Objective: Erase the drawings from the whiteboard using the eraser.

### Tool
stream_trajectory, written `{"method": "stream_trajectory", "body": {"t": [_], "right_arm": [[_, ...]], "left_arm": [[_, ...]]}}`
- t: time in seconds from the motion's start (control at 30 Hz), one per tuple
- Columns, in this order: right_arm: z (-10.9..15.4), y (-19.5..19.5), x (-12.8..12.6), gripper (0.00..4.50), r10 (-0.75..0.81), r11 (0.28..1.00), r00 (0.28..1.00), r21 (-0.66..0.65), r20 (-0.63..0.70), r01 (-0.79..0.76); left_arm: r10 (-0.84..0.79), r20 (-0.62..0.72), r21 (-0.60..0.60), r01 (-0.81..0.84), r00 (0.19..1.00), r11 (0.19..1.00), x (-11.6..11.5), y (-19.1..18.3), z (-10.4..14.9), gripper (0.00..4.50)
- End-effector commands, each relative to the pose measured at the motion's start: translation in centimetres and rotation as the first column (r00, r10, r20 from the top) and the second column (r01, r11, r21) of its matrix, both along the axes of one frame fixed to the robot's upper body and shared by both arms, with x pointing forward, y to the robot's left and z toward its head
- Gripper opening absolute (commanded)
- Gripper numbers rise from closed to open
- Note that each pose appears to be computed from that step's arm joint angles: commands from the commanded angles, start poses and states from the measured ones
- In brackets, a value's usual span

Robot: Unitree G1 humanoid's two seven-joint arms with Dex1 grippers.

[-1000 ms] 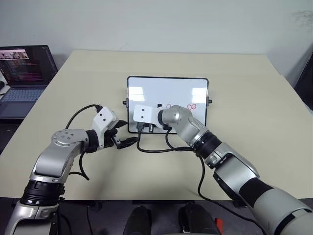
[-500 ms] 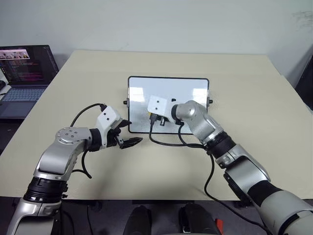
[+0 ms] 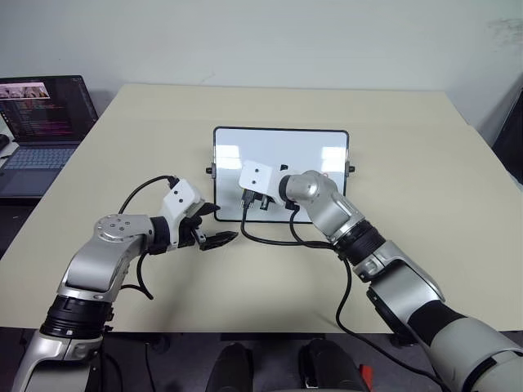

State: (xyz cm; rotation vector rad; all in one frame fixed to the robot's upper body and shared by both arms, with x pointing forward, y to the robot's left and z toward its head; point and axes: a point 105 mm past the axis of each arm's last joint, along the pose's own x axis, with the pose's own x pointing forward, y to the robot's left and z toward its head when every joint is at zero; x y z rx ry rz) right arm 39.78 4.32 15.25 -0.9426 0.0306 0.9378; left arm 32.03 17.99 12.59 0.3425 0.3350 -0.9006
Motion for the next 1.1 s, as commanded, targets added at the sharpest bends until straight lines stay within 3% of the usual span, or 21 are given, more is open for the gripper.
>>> {"method": "stream_trajectory", "body": {"t": [0.03, 0.2, 0.57, 0.7, 0.93, 1.1], "right_arm": [[-1.5, -1.2, 0.1, 1.35, -0.023, 0.999, 0.998, -0.049, -0.058, 0.02], [-3.8, -1.8, -1.1, 1.35, 0.005, 0.992, 0.99, -0.126, -0.14, -0.023], [1.2, -0.8, 1.1, 1.35, -0.055, 0.998, 0.998, 0.041, 0.04, 0.054], [0.6, 0.3, 0.3, 1.35, -0.007, 0.999, 1.0, 0.035, 0.01, 0.007], [-3.4, -0.8, -1.0, 1.35, 0.031, 0.993, 0.992, -0.106, -0.119, -0.044], [-0.9, 0.0, 0.0, 1.35, 0.005, 1.0, 1.0, -0.021, -0.007, -0.005]], "left_arm": [[-0.003, 0.048, 0.003, 0.003, 0.999, 1.0, 0.0, 0.0, 1.0, 4.5], [0.001, 0.046, 0.002, -0.001, 0.999, 1.0, 0.0, 0.1, 1.0, 4.5], [0.014, 0.039, 0.008, -0.014, 0.999, 1.0, -0.1, 0.5, 0.8, 4.5], [0.014, 0.038, 0.007, -0.014, 0.999, 1.0, -0.2, 0.5, 0.8, 4.5], [0.016, 0.038, 0.007, -0.016, 0.999, 1.0, -0.2, 0.5, 0.8, 4.5], [0.014, 0.038, 0.005, -0.015, 0.999, 1.0, -0.2, 0.4, 0.8, 4.5]]}}
